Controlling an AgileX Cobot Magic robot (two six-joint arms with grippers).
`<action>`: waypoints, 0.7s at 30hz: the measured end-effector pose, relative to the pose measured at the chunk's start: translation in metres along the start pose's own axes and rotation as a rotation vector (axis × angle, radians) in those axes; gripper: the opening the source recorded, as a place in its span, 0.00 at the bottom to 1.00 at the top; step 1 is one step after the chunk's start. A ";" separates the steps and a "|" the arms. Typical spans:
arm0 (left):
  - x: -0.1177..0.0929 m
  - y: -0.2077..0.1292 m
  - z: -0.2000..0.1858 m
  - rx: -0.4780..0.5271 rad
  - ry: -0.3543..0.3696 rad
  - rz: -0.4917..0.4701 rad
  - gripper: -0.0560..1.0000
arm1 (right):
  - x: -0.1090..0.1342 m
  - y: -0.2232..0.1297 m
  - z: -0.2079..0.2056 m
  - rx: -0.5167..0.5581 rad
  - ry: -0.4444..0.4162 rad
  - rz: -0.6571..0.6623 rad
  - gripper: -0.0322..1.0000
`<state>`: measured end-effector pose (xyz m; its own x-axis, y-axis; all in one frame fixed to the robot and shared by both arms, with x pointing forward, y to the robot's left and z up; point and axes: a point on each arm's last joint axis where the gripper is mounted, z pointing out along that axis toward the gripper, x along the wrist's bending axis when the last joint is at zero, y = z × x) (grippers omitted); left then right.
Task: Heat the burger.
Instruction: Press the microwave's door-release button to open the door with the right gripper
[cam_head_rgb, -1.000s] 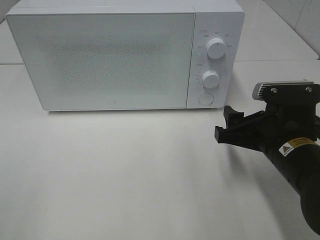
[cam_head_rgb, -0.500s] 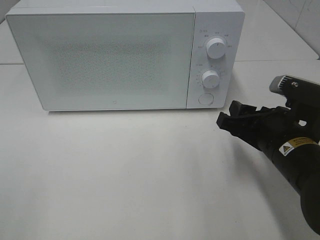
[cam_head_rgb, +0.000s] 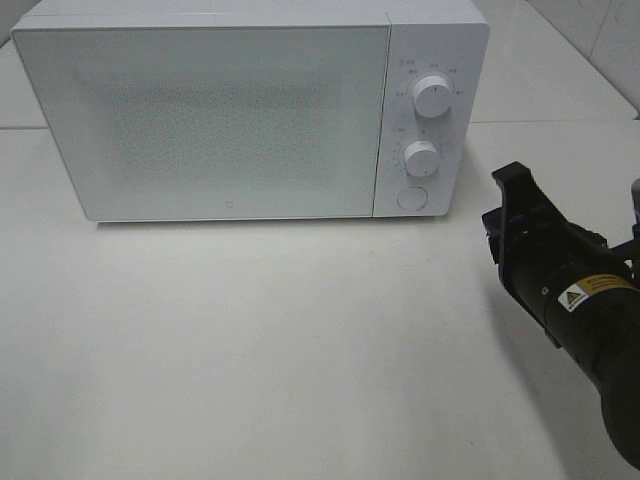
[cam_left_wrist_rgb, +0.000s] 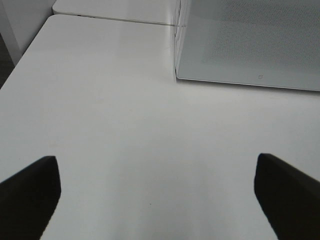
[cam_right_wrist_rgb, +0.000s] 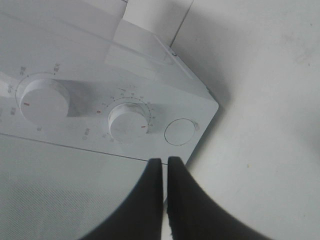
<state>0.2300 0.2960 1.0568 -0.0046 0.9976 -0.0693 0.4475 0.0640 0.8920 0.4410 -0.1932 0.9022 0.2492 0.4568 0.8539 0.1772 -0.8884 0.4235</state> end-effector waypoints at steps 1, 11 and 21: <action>0.000 0.000 0.000 0.000 0.000 0.000 0.97 | 0.000 0.000 0.000 0.000 0.000 0.000 0.08; 0.000 0.000 0.000 0.000 0.000 0.000 0.97 | -0.004 -0.001 0.000 0.007 -0.047 0.385 0.05; 0.000 0.000 0.000 0.000 0.000 0.000 0.97 | -0.006 -0.004 0.000 0.031 -0.072 0.395 0.05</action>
<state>0.2300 0.2960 1.0568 -0.0046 0.9976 -0.0693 0.4475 0.0640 0.8920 0.4386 -0.1923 0.8956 0.3699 0.0837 0.9253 0.0825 -0.9950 0.0570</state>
